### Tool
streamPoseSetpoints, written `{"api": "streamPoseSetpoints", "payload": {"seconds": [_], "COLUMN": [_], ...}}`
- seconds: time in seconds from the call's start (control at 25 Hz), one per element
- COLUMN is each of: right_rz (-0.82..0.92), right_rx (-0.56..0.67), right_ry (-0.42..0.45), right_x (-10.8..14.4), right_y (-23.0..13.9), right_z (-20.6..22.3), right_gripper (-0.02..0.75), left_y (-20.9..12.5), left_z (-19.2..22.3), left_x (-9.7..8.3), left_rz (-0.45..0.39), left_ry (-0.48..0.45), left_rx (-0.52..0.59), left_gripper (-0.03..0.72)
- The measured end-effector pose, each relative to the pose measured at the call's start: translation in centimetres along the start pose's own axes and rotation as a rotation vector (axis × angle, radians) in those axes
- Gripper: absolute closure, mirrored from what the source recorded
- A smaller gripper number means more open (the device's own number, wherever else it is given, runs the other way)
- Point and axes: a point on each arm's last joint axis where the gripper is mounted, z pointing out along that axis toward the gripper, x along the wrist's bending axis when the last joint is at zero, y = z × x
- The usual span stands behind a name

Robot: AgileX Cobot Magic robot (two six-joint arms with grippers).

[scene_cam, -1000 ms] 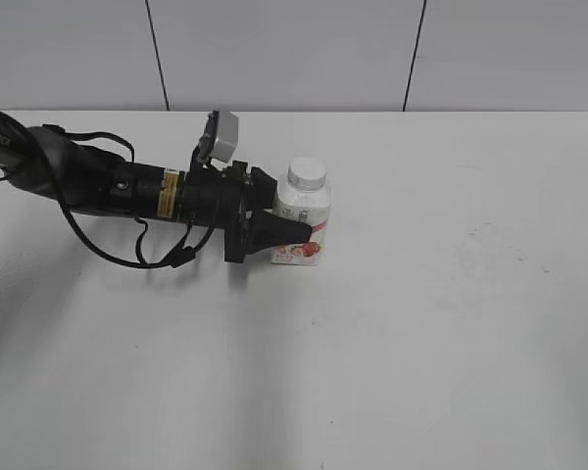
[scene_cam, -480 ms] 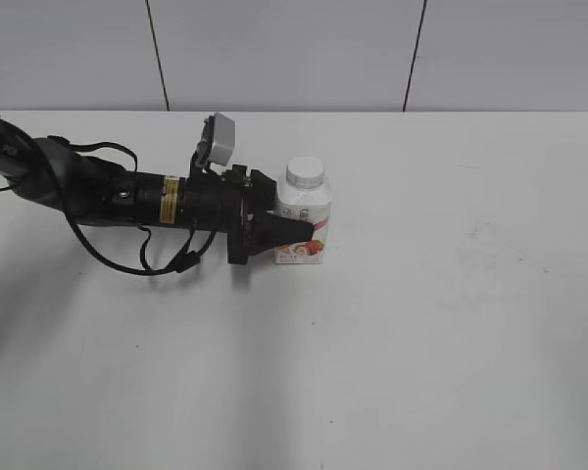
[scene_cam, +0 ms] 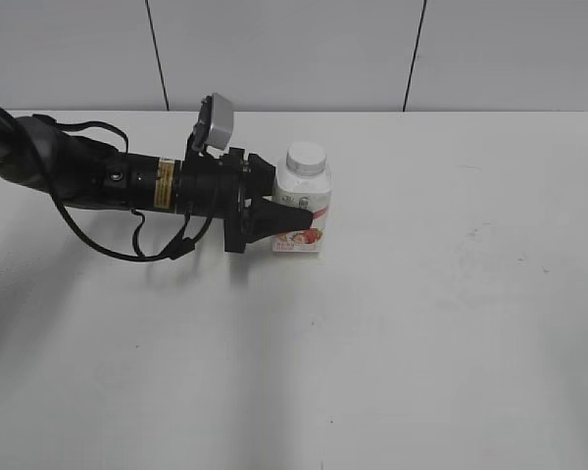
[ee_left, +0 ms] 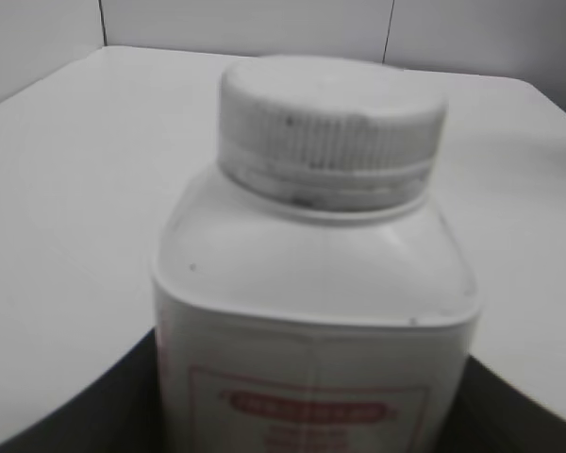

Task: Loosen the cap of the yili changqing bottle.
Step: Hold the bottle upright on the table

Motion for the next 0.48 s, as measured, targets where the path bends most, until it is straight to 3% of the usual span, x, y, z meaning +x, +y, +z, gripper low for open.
{"api": "streamPoseSetpoints", "payload": {"seconds": [0.48], "right_rz": [0.0], "right_rx": [0.0], "right_ry": [0.0], "right_x": [0.0], "right_y": [0.0], "right_z": [0.0], "right_gripper": [0.158], "left_y": [-2.6], "left_z": [0.6], "left_x": [-0.4], "left_rz": [-0.054], "left_ry": [-0.008], "left_rx": [-0.018], "left_gripper": [0.27]}}
